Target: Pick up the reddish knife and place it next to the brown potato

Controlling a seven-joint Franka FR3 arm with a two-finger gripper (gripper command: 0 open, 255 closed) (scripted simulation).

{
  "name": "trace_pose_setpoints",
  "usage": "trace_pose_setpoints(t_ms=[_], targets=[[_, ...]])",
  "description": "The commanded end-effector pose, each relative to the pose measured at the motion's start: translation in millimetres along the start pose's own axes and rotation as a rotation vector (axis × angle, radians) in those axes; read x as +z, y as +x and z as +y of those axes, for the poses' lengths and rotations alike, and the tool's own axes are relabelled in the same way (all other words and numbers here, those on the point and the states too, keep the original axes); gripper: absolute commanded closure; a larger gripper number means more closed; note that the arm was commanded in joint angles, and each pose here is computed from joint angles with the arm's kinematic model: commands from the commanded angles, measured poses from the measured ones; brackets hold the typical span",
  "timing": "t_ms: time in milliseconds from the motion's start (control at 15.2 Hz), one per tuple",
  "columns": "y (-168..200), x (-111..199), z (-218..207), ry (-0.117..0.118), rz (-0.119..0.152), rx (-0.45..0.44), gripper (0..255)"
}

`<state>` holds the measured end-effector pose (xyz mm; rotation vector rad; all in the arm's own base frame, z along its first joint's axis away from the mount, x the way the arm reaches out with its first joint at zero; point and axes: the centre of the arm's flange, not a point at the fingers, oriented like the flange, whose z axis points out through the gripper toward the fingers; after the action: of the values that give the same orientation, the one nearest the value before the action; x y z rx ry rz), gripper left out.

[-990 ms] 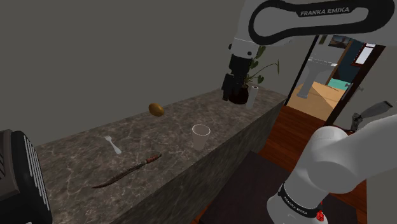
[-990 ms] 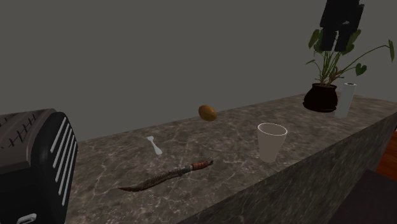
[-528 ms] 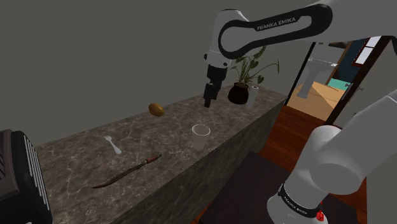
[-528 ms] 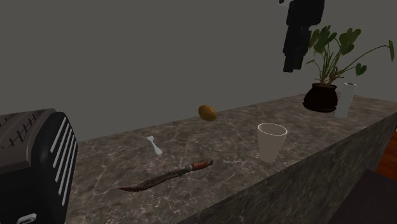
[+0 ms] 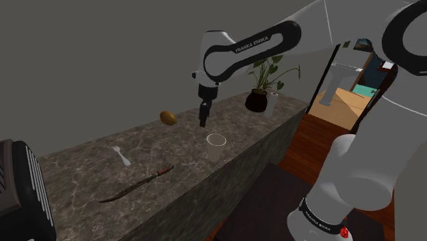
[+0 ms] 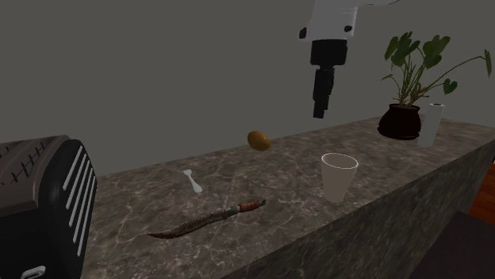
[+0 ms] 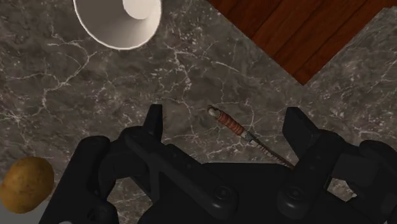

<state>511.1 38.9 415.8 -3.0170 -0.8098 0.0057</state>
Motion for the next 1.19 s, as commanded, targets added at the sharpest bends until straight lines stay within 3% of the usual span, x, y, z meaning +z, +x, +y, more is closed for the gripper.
trace_pose_setpoints(t_ms=[0,1122], targets=[[21,17,-2,-0.002,-0.005,-0.070,0],[180,158,-84,-0.018,-0.046,-0.644,0]])
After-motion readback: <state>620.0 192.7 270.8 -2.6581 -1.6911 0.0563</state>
